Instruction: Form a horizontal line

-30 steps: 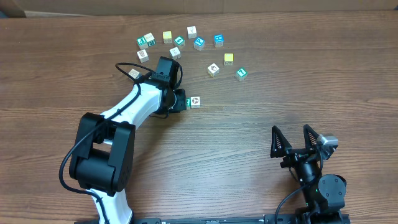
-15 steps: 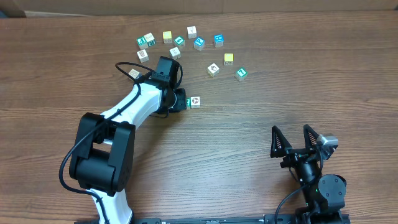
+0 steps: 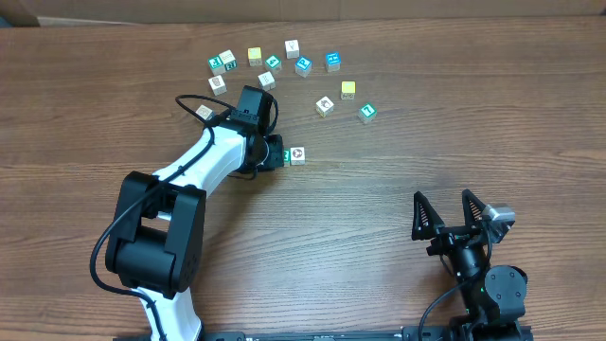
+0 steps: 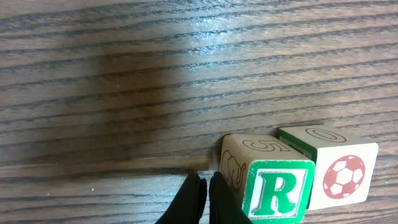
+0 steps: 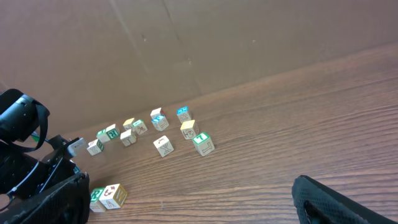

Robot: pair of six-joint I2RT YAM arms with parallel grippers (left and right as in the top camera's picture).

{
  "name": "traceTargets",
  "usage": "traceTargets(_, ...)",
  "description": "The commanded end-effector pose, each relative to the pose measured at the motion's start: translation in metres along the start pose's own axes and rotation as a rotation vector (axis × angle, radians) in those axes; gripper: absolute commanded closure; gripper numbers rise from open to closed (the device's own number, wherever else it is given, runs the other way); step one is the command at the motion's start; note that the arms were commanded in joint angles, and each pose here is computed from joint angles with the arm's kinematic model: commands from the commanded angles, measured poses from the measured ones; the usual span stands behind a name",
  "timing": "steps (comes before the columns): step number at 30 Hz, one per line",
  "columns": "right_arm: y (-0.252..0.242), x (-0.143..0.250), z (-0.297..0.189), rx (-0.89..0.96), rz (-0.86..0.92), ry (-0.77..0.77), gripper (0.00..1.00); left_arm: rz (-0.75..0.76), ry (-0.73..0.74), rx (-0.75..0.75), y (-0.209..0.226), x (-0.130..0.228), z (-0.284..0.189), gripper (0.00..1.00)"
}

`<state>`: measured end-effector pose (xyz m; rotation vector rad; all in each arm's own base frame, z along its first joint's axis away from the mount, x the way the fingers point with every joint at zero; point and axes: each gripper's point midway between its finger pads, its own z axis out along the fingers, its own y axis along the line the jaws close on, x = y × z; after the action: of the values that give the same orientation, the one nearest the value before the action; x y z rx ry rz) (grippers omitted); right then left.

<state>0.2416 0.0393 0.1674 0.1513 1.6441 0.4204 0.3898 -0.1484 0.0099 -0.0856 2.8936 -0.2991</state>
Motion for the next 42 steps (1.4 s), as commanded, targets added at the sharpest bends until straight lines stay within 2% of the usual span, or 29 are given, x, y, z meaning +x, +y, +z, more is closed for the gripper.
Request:
traceTargets(1,0.000,-0.003,-0.001,-0.001,0.002,-0.015,0.00,-0.015,-0.007,0.015,-0.005,-0.005,0.000,0.96)
traceTargets(33,0.000,-0.003,-0.001,-0.002,0.002,-0.015,0.00,-0.013,0.004,0.037,-0.009,-0.003,-0.001,0.96)
traceTargets(38,0.000,-0.003,-0.001,-0.002,0.002,-0.015,0.00,-0.027,-0.037,-0.062,0.009,-0.017,-0.012,0.96)
traceTargets(42,0.000,-0.003,-0.001,-0.002,0.002,-0.015,0.00,-0.005,-0.053,-0.101,0.012,-0.049,-0.057,0.96)
